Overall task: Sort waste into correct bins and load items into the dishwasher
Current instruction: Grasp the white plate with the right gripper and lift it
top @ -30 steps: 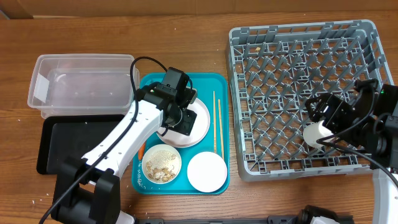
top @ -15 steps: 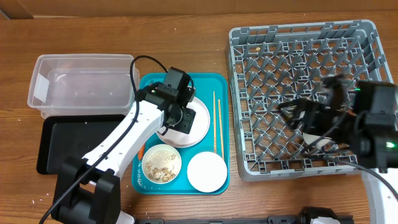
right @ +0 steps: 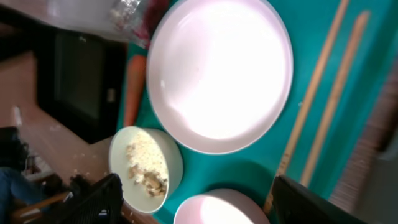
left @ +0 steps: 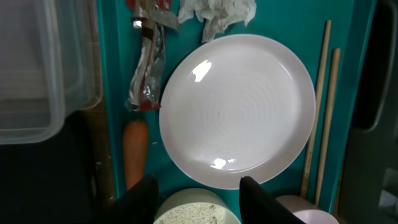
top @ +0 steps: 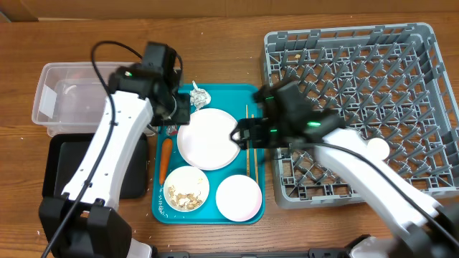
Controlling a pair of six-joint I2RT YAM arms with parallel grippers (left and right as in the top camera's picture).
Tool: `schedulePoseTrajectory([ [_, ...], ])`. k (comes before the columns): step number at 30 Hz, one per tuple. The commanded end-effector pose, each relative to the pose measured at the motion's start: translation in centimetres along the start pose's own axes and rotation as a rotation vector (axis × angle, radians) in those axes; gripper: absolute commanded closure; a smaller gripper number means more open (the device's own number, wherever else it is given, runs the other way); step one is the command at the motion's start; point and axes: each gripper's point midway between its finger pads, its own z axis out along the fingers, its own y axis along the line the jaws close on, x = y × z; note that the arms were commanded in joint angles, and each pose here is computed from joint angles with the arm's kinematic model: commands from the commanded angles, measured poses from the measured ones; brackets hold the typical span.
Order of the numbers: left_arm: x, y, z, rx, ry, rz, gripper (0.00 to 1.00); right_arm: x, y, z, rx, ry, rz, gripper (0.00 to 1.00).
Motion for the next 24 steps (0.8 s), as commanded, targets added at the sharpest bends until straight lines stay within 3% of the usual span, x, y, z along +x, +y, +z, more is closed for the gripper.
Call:
schedulePoseTrajectory([
  [1, -1.6, -0.7, -3.4, 0.035, -0.085, -0.004, 0.53, 0.0, -3.1, 4.0, 0.160, 0.006, 0.215, 0.22],
  [3, -2.0, -0.9, -4.9, 0.041, -0.115, 0.012, 0.48, 0.2, -5.1, 6.1, 0.226, 0.015, 0.293, 0.22],
  [7, -1.9, -1.0, -6.2, 0.046, -0.139, 0.014, 0.25, 0.2, -5.7, 8.2, 0.202, 0.047, 0.306, 0.23],
  [9, -1.8, -1.0, -6.2, 0.045, -0.136, 0.014, 0.00, 0.0, -5.6, 8.3, 0.196, 0.040, 0.303, 0.24],
  [13, -1.8, -1.0, -6.2, 0.045, -0.135, 0.013, 0.00, -0.3, -5.2, 8.5, 0.183, 0.026, 0.291, 0.40],
  [18, -1.8, -1.0, -6.2, 0.045, -0.133, 0.013, 0.00, -0.1, -4.8, 8.8, 0.179, 0.028, 0.280, 0.46],
  [24, -1.7, -1.0, -6.2, 0.044, -0.128, 0.012, 0.00, -0.2, -5.0, 9.0, 0.203, 0.009, 0.295, 0.47],
])
